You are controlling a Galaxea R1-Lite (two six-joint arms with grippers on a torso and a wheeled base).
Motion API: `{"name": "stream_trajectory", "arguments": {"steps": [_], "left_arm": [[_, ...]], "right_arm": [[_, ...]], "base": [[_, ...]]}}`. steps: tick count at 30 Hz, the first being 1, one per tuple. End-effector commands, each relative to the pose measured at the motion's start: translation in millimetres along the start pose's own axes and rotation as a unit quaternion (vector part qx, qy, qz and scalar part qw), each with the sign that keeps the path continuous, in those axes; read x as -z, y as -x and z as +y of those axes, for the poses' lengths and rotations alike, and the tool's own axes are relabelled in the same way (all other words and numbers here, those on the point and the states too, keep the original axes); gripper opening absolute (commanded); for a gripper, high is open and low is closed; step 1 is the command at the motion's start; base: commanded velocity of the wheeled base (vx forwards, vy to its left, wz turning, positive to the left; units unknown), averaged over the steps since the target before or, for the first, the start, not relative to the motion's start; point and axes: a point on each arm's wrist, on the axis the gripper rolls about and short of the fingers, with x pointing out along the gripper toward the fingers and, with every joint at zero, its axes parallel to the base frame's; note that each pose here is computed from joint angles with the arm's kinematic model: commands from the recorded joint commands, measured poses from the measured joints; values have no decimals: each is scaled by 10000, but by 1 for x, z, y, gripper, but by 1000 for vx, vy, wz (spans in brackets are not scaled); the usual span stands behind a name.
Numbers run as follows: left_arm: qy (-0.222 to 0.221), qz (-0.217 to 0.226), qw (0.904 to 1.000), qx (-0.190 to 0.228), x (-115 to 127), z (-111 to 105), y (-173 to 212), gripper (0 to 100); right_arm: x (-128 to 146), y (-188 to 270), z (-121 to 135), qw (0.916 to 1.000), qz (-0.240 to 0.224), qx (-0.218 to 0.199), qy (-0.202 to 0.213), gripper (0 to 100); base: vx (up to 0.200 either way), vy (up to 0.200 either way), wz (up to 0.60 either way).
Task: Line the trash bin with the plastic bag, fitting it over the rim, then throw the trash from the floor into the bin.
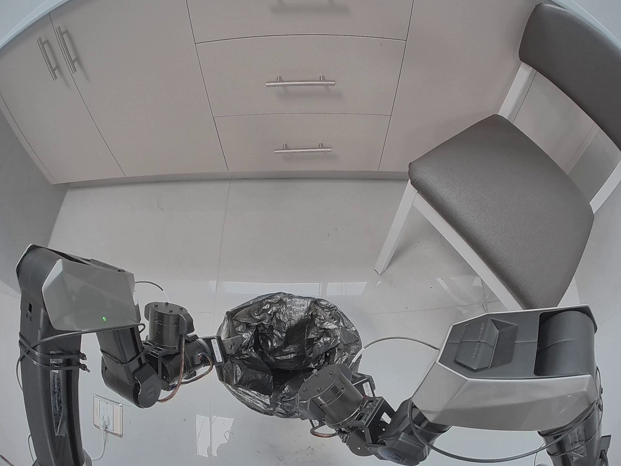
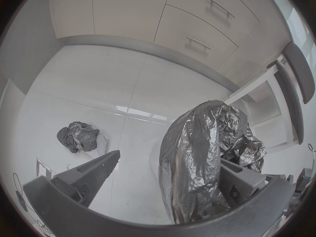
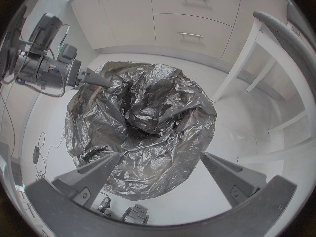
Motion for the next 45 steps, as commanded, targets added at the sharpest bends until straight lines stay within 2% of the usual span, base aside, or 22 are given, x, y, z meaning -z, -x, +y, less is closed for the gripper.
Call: {"name": "stream_trajectory", "arguments": {"steps": [1, 14, 24, 30, 36, 41, 45], "left_arm": [[7, 11, 10000, -10, 1, 1, -1, 100], [7, -95, 9999, 35, -1, 0, 0, 100], [2, -107, 9999, 46, -1, 0, 1, 100], [-30, -31, 10000, 28, 3, 0, 4, 100], [-277, 119, 9991, 310, 22, -15, 35, 100], [-555, 323, 9973, 364, 38, -17, 41, 100], [-623, 465, 9964, 352, 51, -16, 36, 100]], "right_arm": [[11, 0, 3, 9998, 132, -8, 178, 100], [32, 22, 28, 9970, 266, -339, 644, 100], [49, 32, 33, 9947, 425, -432, 836, 100], [51, 33, 33, 9946, 432, -432, 839, 100], [19, 39, 21, 9985, 80, -326, 431, 100], [-3, 44, 4, 9998, -137, -141, 91, 100], [-7, 50, -4, 9998, -160, -102, 12, 100]], "base": [[0, 0, 0], [0, 0, 0], [0, 0, 0], [0, 0, 0], [0, 0, 0], [0, 0, 0], [0, 0, 0]]}}
